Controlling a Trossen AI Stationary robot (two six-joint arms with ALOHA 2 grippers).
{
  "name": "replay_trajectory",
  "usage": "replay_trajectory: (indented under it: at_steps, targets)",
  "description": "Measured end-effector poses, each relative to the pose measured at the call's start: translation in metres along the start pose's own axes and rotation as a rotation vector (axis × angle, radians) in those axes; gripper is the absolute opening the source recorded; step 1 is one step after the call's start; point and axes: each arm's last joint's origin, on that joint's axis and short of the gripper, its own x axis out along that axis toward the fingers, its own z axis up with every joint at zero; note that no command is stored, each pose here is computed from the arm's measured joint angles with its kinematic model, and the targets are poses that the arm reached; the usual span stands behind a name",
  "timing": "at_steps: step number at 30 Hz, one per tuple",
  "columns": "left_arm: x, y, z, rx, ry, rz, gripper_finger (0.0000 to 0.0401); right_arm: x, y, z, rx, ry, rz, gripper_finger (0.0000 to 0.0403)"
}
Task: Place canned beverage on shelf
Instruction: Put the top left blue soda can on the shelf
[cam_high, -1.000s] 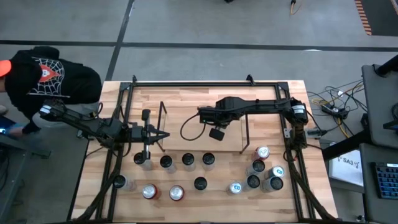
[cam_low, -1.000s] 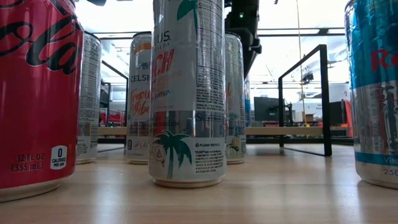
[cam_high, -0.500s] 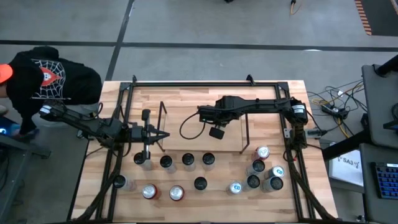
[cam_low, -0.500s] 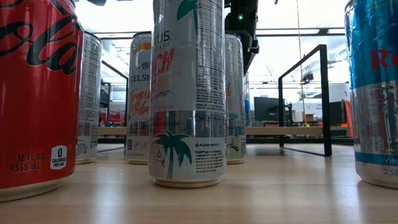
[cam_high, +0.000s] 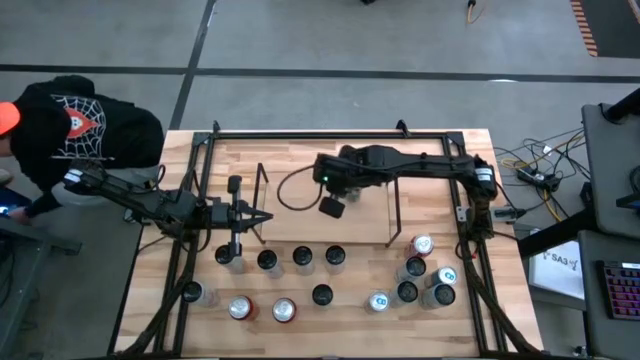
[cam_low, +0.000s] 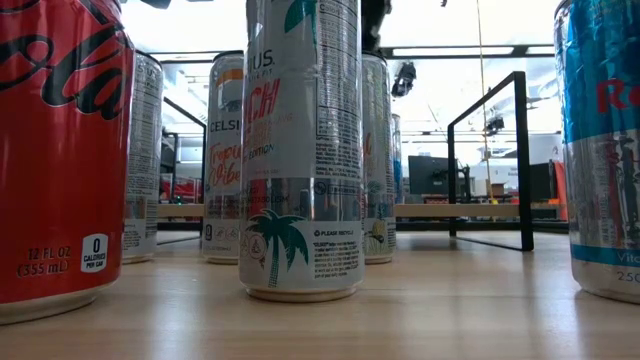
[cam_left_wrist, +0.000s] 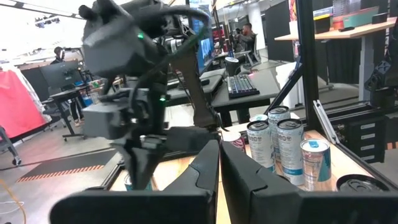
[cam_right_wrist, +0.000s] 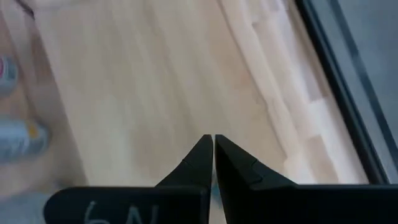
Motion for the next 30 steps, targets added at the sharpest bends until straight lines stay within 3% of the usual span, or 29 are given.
replay_trajectory:
  at_steps: [10, 30]
  targets:
    - [0.0, 0.0, 0.0, 0.01, 0.001, 0.0, 0.0, 0.026, -0.027, -0.006, -0.003, 0.131, -0.046, 0.0009]
    - [0.0, 0.0, 0.0, 0.01, 0.002, 0.0, 0.0, 0.026, -0.029, -0.018, 0.014, 0.246, -0.082, 0.0009]
